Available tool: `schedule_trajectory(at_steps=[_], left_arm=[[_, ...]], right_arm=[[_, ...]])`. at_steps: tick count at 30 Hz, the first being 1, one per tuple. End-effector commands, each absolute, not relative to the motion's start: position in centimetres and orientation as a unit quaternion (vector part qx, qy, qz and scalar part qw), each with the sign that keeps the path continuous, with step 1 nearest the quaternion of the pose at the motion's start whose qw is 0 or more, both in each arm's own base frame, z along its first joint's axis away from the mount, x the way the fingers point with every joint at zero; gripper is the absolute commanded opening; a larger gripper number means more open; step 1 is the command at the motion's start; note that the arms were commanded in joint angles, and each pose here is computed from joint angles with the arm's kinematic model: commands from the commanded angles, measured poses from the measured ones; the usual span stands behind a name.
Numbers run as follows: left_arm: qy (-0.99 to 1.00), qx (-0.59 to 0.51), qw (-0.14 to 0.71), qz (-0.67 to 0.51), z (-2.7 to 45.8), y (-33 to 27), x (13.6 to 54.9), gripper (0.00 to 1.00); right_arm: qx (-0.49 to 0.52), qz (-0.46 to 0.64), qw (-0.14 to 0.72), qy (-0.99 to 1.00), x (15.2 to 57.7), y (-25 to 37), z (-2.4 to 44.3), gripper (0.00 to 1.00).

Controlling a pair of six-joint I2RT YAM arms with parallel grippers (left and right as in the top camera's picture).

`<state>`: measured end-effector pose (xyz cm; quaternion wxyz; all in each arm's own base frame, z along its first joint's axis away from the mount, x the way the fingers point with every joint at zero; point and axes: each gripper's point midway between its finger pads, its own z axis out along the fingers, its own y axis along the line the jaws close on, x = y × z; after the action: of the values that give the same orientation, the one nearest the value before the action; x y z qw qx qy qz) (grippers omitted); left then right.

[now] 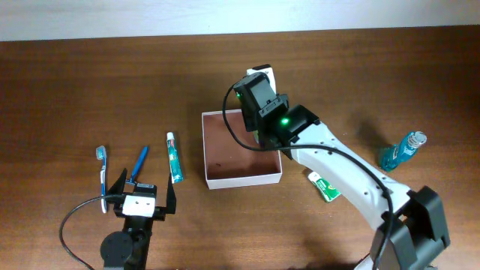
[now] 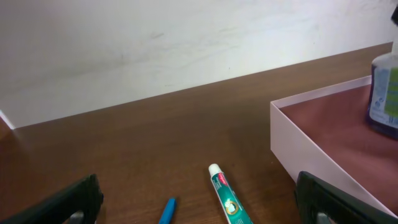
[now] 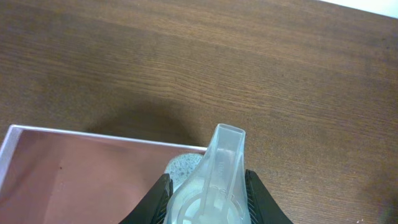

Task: Pack container
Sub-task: 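Carry the soap bottle left over the pink box with the right gripper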

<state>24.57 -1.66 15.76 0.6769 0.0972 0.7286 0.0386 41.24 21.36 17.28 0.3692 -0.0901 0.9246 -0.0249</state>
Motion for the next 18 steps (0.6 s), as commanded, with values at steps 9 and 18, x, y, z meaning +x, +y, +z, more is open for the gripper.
schedule_trajectory(at_steps=[9, 18], left_arm=[[0.729, 0.104, 0.675, 0.042, 15.53, -1.70, 24.57, 0.99], [0.729, 0.104, 0.675, 0.042, 15.53, -1.70, 24.57, 0.99]], right_arm=[[-0.066, -0.047, 0.408, 0.909, 43.11, 21.41, 18.41, 0.24], [-0.066, -0.045, 0.412, 0.908, 43.25, 21.53, 18.52, 0.24]])
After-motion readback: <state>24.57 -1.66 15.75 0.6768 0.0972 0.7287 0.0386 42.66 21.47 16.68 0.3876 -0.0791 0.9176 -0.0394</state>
